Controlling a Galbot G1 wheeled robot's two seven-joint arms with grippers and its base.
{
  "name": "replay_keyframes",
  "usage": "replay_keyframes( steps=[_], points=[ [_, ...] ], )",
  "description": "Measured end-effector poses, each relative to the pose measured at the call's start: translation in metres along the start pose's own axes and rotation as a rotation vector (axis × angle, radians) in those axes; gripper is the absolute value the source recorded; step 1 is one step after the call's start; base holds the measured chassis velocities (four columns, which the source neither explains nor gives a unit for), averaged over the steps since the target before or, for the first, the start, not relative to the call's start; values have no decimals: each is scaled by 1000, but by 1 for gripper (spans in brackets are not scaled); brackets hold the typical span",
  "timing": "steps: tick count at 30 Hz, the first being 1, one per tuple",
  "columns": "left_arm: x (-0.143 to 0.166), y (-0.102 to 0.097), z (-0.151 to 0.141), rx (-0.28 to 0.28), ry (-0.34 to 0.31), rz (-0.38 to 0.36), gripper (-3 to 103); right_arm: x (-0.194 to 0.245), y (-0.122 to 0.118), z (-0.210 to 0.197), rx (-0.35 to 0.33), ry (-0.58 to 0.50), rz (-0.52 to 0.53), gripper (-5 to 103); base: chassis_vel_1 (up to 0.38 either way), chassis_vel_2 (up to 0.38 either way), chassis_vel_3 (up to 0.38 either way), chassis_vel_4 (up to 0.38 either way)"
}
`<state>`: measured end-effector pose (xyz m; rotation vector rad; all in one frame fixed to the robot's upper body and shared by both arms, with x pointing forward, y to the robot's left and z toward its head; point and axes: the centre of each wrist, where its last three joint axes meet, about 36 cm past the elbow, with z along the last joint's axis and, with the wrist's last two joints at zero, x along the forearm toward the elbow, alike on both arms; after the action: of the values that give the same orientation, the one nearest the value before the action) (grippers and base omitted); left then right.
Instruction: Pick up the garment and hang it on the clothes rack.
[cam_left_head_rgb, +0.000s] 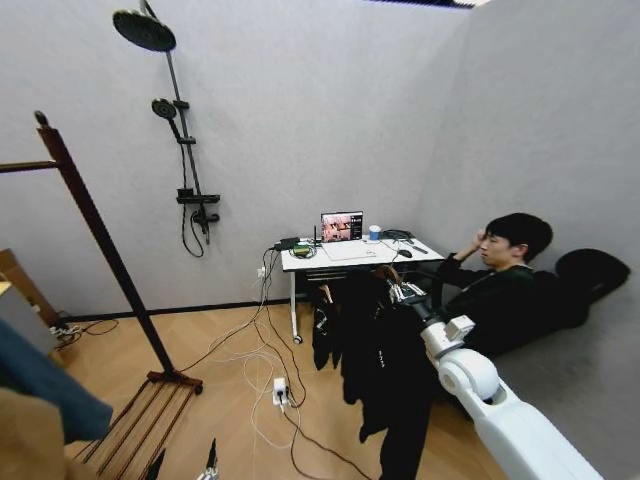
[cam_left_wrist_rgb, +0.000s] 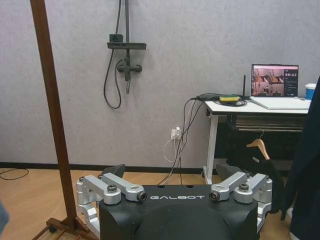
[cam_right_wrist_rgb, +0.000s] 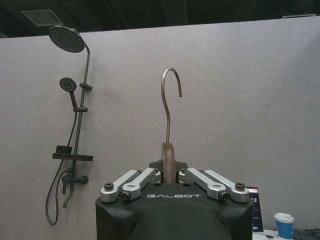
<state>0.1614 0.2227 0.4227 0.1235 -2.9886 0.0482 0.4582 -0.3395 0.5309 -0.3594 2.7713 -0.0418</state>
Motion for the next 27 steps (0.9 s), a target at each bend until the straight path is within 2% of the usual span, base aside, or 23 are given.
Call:
replay_keyframes(
  steps=[16,21,27],
  points=[
    [0,0,0,0,0,0,100,2,1,-1,4,-26,-19,10,-316,355,364,-327],
    [0,0,0,1,0,2,100,3,0,-1,3,-38,-23,10,-147,290,234,-123],
    [0,0,0,0,0,0,100,6,-2,0,-4,-41,-24,10,76,106,97,82]
  ],
)
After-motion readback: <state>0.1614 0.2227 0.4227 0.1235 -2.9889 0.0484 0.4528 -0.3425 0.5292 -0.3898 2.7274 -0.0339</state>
